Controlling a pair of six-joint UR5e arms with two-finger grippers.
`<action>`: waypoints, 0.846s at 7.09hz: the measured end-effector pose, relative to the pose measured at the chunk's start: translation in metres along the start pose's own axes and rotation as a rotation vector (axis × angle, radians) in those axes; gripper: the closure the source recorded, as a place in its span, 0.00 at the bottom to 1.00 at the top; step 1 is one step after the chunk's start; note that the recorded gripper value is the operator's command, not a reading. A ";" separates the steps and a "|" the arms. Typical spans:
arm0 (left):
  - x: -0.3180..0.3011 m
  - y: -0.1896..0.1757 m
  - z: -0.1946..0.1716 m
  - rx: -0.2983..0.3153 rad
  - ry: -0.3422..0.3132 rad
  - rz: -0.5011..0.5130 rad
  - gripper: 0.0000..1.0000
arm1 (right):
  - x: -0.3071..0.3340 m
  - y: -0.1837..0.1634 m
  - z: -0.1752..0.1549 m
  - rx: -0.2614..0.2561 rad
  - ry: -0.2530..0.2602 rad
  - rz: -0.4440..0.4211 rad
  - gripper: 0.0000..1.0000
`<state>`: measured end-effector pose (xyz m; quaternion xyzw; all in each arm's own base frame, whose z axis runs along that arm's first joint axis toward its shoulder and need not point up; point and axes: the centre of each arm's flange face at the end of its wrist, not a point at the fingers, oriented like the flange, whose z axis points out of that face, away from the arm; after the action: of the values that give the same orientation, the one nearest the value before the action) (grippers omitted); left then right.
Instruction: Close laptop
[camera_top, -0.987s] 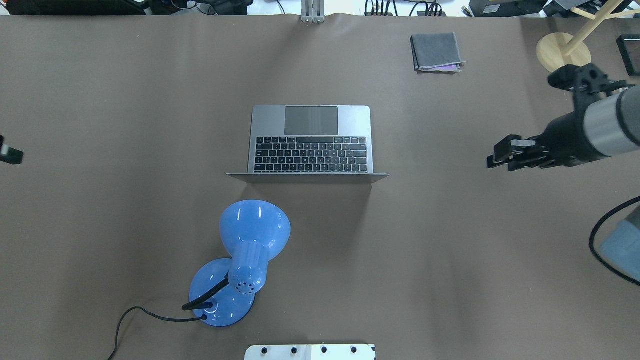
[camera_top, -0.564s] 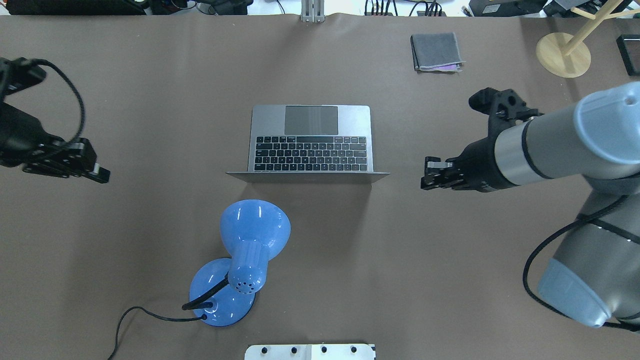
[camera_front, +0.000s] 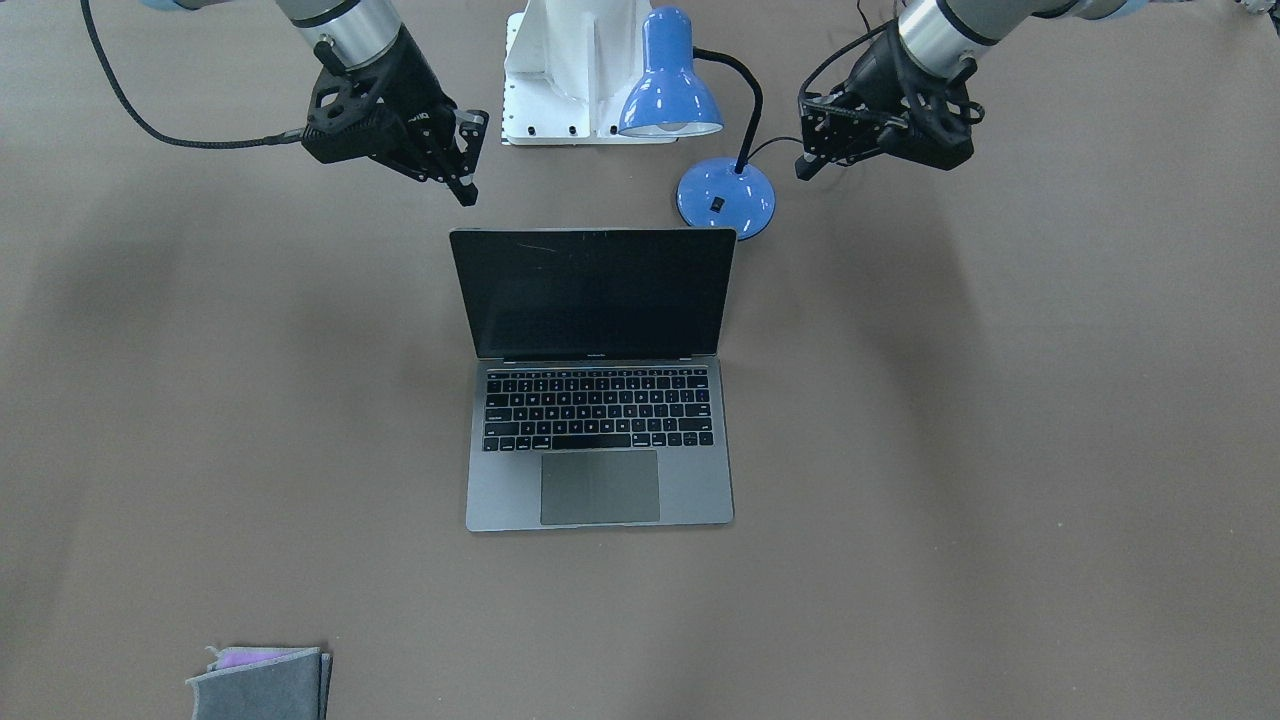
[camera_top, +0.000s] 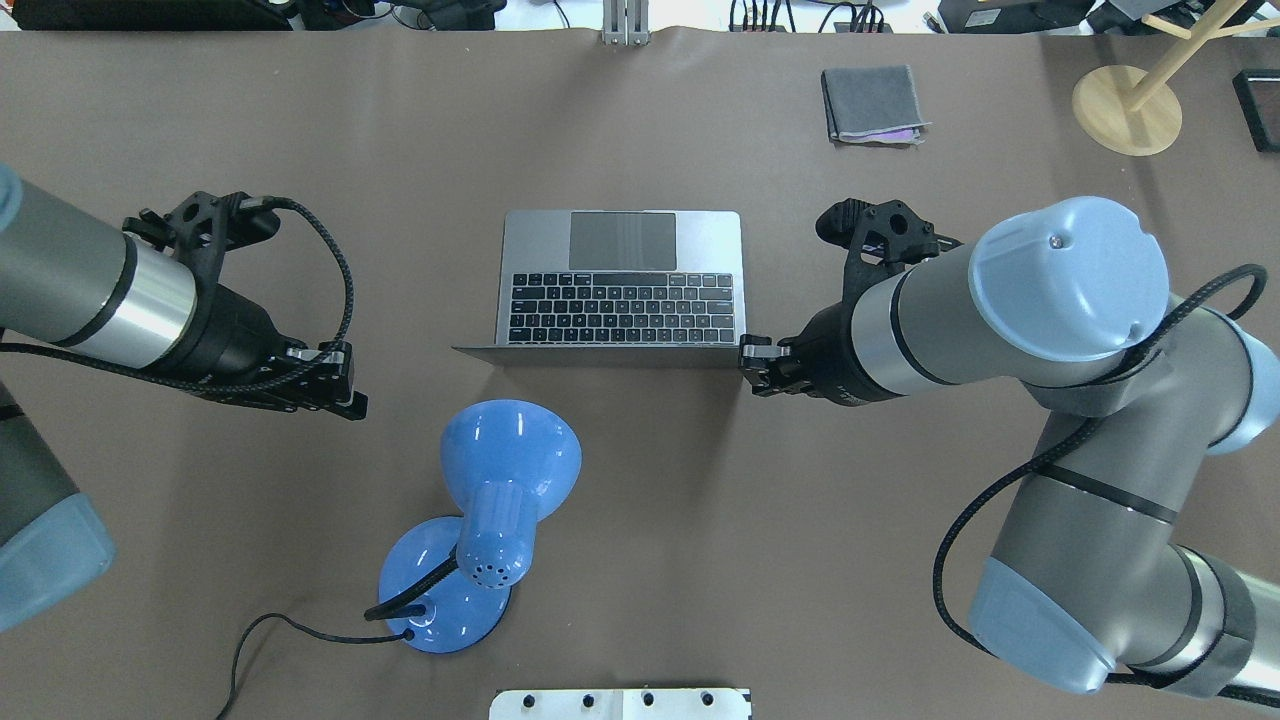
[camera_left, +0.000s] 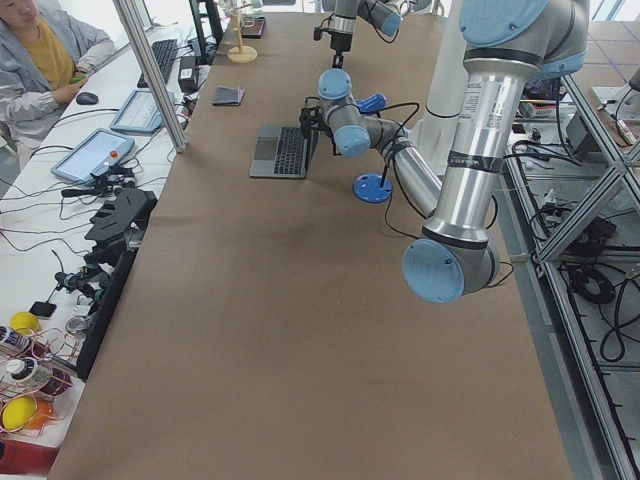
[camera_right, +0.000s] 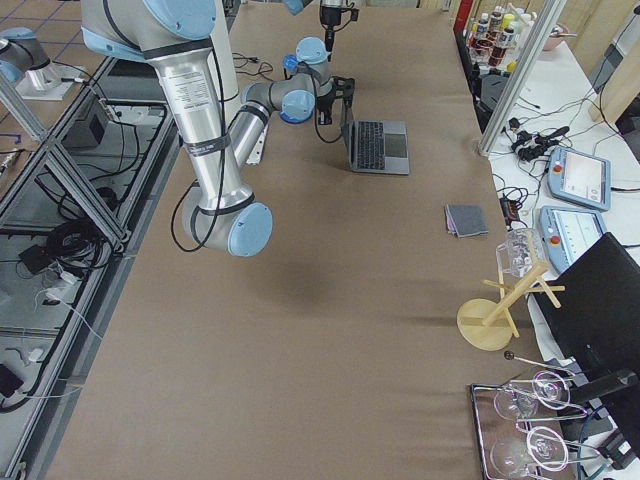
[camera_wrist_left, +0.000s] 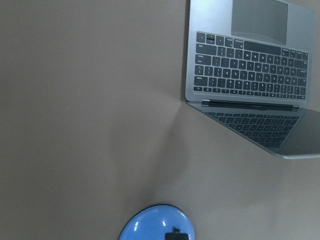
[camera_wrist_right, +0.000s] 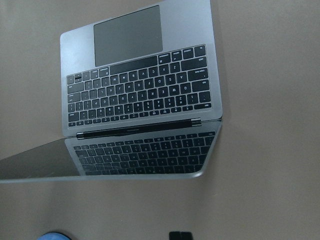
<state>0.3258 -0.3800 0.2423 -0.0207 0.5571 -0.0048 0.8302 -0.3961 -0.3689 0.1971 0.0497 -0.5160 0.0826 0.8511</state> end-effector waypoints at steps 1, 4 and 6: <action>0.014 -0.006 0.008 -0.001 0.007 0.002 1.00 | -0.002 -0.005 0.009 0.012 0.014 -0.001 1.00; 0.044 -0.033 0.032 0.027 0.002 0.005 1.00 | -0.014 -0.023 0.018 0.037 0.026 0.003 1.00; 0.060 -0.049 0.043 0.047 -0.002 0.008 1.00 | -0.016 -0.042 0.021 0.055 0.038 0.004 1.00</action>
<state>0.3894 -0.4291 0.2050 0.0014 0.5560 -0.0145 0.8311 -0.4139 -0.4146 0.1923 0.0703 -0.4975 0.0993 0.8589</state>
